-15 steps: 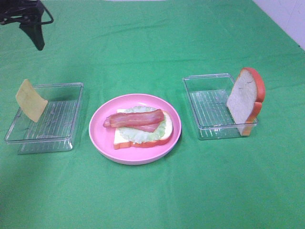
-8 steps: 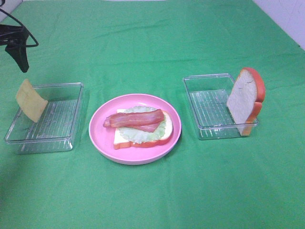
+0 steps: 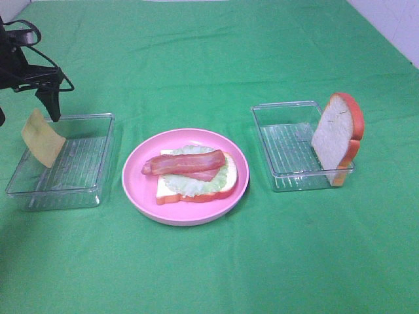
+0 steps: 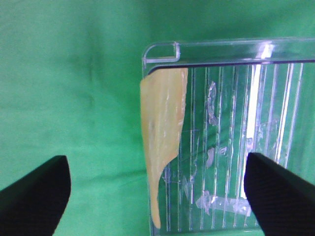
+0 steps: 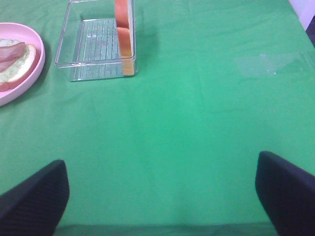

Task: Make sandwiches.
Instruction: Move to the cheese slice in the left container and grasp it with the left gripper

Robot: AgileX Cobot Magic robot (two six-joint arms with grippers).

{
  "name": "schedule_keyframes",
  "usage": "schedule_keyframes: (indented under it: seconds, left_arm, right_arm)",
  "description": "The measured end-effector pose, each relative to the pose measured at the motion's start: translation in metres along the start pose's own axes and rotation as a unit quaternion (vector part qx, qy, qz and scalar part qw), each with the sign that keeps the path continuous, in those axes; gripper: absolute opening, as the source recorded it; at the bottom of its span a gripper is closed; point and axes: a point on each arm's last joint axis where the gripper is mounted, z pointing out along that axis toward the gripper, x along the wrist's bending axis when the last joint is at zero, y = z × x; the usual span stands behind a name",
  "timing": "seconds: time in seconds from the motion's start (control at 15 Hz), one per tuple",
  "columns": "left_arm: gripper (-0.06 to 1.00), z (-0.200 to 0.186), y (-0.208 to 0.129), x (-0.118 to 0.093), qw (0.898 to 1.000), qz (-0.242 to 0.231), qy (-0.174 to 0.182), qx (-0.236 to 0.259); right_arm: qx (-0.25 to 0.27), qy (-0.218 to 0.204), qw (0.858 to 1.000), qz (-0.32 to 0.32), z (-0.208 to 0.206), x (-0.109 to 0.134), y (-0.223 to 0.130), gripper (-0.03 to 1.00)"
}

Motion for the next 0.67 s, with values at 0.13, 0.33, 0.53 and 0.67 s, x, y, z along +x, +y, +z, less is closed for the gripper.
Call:
schedule_keyframes:
  seconds: [0.13,0.33,0.53,0.67]
  left_arm:
    - [0.88,0.012,0.001,0.001,1.000,-0.001,0.001,0.012]
    - [0.87,0.017,0.001,0.001,1.000,-0.001,0.002,0.018]
    - [0.73,0.019,0.001,0.001,1.000,-0.001,0.002,0.021]
    - [0.54,0.019,0.001,0.001,1.000,-0.001,0.002,0.021]
  right_arm:
    - [0.000,0.000,1.000,0.000,0.000,0.000,0.000,0.98]
    - [0.000,0.000,1.000,0.000,0.000,0.000,0.000,0.98]
    - [0.000,0.000,1.000,0.000,0.000,0.000,0.000,0.98]
    - [0.000,0.000,1.000,0.000,0.000,0.000,0.000,0.98]
